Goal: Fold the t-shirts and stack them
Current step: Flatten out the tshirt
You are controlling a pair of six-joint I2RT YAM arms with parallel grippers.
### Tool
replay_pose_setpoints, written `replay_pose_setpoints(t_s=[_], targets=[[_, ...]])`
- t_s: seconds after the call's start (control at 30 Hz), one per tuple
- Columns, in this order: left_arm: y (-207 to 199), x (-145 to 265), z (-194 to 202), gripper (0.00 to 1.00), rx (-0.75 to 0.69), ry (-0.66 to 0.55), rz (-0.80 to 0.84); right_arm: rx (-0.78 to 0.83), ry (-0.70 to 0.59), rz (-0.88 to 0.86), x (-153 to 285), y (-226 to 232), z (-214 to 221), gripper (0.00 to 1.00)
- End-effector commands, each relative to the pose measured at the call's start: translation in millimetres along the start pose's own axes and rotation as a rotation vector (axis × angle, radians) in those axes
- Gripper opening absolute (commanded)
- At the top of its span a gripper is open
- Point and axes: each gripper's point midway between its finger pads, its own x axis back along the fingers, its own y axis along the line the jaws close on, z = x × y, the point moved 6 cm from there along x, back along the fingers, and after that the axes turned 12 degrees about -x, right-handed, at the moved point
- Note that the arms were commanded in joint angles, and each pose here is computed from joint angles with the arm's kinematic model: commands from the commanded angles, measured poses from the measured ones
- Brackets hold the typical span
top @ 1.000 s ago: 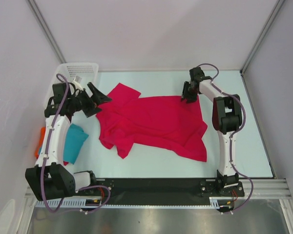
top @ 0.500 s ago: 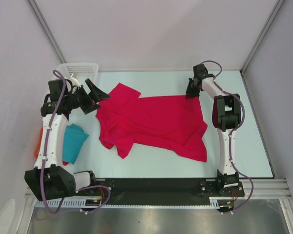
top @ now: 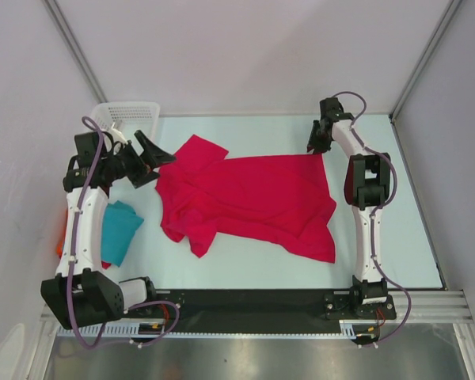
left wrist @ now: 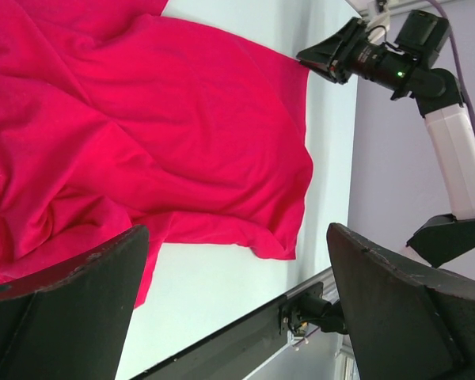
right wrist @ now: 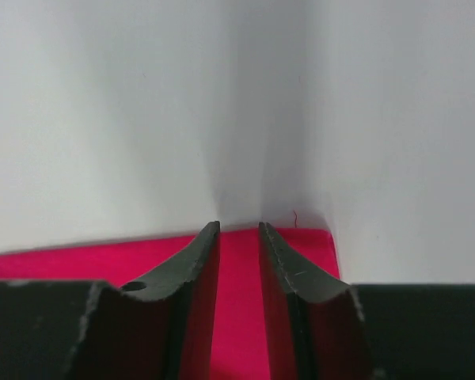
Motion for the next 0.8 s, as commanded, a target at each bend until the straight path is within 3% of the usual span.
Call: replay_pose_setpoints(t_s=[0.0, 0.57, 0.6, 0.63, 0.67, 0.77], targets=[[-8, 10, 2, 0.99, -0.046, -0.030, 0.042, 0.031, 0.042, 0.035, 14, -3, 16, 0.31], [-9, 11, 8, 1.00, -0.046, -0.032, 0.058, 0.020, 0.052, 0.155, 14, -48, 17, 0.29], [-9, 11, 8, 0.99, -0.047, -0.035, 0.059, 0.023, 0.061, 0.158, 12, -49, 19, 0.27], [-9, 11, 7, 1.00, -0.046, -0.036, 0.057, 0.025, 0.072, 0.152, 9, -49, 21, 0.11], [-9, 11, 7, 0.99, -0.046, -0.036, 0.057, 0.023, 0.080, 0.154, 7, -51, 23, 0.00], [-10, 11, 7, 0.99, -0.046, -0.035, 0.059, 0.028, 0.099, 0.123, 6, -49, 28, 0.00]])
